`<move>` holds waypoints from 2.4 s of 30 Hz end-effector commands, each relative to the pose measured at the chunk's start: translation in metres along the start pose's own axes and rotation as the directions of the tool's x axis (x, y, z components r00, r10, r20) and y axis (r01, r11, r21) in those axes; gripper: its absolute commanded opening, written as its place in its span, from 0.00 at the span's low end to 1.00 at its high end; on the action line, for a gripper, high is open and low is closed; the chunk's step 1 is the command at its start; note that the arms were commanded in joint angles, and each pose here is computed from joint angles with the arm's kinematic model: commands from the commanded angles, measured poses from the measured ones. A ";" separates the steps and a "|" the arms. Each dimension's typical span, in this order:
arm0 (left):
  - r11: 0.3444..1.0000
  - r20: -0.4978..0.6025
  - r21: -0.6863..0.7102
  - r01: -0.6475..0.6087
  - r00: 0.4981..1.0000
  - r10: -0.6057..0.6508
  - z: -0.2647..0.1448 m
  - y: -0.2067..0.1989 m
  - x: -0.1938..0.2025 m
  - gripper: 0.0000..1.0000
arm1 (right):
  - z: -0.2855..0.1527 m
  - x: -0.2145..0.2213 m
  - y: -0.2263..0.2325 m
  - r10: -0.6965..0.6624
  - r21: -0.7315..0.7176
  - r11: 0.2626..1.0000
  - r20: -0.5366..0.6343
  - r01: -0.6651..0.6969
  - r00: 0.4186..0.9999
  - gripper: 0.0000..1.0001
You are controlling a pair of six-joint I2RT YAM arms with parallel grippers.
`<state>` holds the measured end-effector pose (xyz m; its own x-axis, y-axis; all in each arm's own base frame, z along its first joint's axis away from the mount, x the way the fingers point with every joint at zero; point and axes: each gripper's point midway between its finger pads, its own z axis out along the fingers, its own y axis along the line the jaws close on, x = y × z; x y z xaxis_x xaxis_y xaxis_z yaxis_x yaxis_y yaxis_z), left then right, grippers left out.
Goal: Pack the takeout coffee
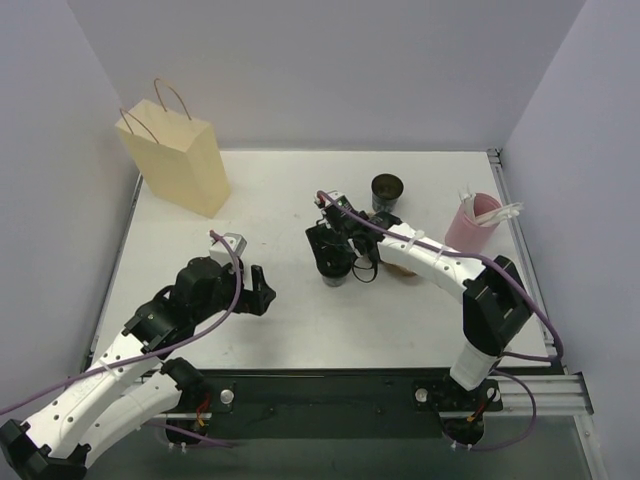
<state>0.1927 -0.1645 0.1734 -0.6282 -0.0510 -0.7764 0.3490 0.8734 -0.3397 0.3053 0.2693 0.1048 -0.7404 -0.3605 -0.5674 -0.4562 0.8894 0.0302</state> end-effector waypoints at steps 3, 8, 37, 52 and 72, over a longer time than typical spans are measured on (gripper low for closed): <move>1.000 0.053 0.004 -0.016 0.998 0.016 -0.008 -0.003 -0.013 0.97 | -0.028 0.048 -0.023 0.072 0.120 0.991 -0.102 -0.060 0.992 0.62; 1.000 0.070 0.002 -0.019 0.997 0.019 -0.012 -0.004 -0.014 0.97 | -0.057 0.098 -0.047 0.182 0.210 0.965 -0.112 -0.156 0.977 0.61; 0.994 0.091 -0.104 -0.026 0.995 0.036 -0.014 0.008 -0.017 0.97 | -0.117 0.180 -0.210 0.658 0.553 0.545 0.184 -0.630 0.730 0.86; 0.879 0.161 -0.474 0.053 0.987 0.028 -0.042 0.049 -0.099 0.93 | -0.152 0.155 -0.213 0.627 0.550 0.578 0.175 -0.603 0.759 0.99; 0.780 0.003 -0.589 -0.210 0.965 0.262 0.040 0.132 -0.313 0.79 | -0.208 0.067 -0.105 0.496 -0.054 0.860 0.314 -0.507 0.810 0.97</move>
<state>0.4365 -0.0698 0.3423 -0.5019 0.0844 -0.8608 -0.0424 0.9916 0.1220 0.2017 0.0783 0.2280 -0.6807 0.2482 -0.6893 0.0319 0.9500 0.3105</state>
